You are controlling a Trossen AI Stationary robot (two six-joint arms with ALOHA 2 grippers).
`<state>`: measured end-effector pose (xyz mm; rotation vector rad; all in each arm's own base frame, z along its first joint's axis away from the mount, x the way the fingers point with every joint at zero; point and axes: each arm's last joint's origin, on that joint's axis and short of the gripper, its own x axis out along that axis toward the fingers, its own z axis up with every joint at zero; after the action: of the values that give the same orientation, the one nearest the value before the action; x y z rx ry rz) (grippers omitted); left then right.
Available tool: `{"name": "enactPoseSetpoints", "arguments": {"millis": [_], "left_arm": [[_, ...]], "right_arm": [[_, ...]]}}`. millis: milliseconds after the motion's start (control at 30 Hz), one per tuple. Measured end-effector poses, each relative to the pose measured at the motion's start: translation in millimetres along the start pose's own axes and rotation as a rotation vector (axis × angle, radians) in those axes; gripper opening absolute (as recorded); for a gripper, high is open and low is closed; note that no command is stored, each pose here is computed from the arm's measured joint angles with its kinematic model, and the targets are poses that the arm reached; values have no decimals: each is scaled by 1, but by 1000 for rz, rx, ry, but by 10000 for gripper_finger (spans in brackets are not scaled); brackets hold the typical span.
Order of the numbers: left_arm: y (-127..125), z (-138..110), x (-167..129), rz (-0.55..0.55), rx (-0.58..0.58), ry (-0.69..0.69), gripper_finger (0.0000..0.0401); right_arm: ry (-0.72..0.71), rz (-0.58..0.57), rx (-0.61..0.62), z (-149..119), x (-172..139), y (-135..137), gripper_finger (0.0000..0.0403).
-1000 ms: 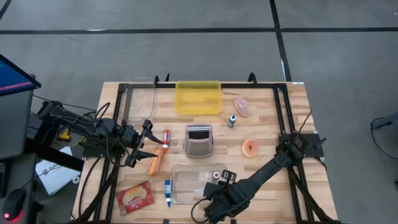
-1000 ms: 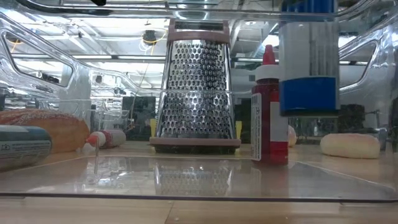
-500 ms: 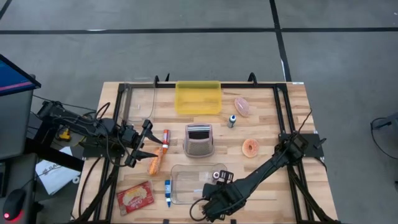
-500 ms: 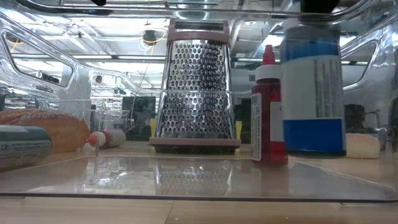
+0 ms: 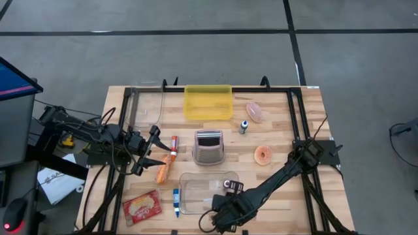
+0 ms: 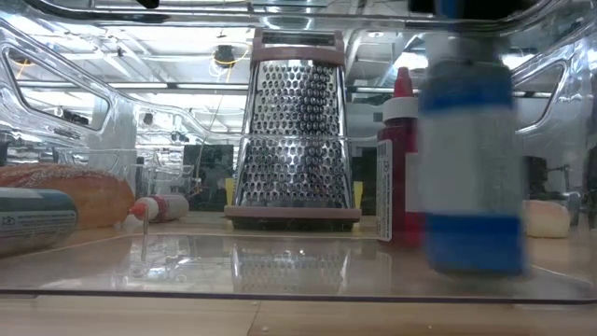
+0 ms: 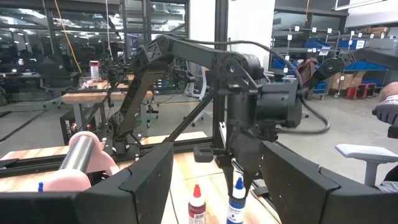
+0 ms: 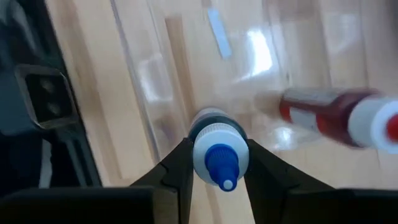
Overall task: Pick & Place Food Item
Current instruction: Put the bottom right blue food coloring bottle into the bottom transparent bin, then put the top blue food coloring bottle into the bottom transparent bin
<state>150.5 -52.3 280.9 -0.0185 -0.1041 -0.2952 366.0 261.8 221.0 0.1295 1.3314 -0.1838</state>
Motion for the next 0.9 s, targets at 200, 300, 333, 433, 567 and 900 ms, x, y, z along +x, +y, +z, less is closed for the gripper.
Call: {"name": "enactPoseSetpoints", "arguments": {"millis": [200, 300, 333, 433, 567, 900], "left_arm": [[0, 0, 0, 0, 0, 0, 231], [0, 0, 0, 0, 0, 0, 231], [0, 0, 0, 0, 0, 0, 231], [0, 0, 0, 0, 0, 0, 231], [0, 0, 0, 0, 0, 0, 231], [0, 0, 0, 0, 0, 0, 231]], "right_arm": [[3, 0, -12, -2, 2, -1, 101], [7, -1, -15, -1, 2, -1, 101], [8, -2, -16, -2, 2, -2, 101], [7, -1, -30, -1, 2, -1, 102], [8, -8, -17, -2, 0, -3, 166], [-77, -42, 34, -2, -27, -12, 260]]}}
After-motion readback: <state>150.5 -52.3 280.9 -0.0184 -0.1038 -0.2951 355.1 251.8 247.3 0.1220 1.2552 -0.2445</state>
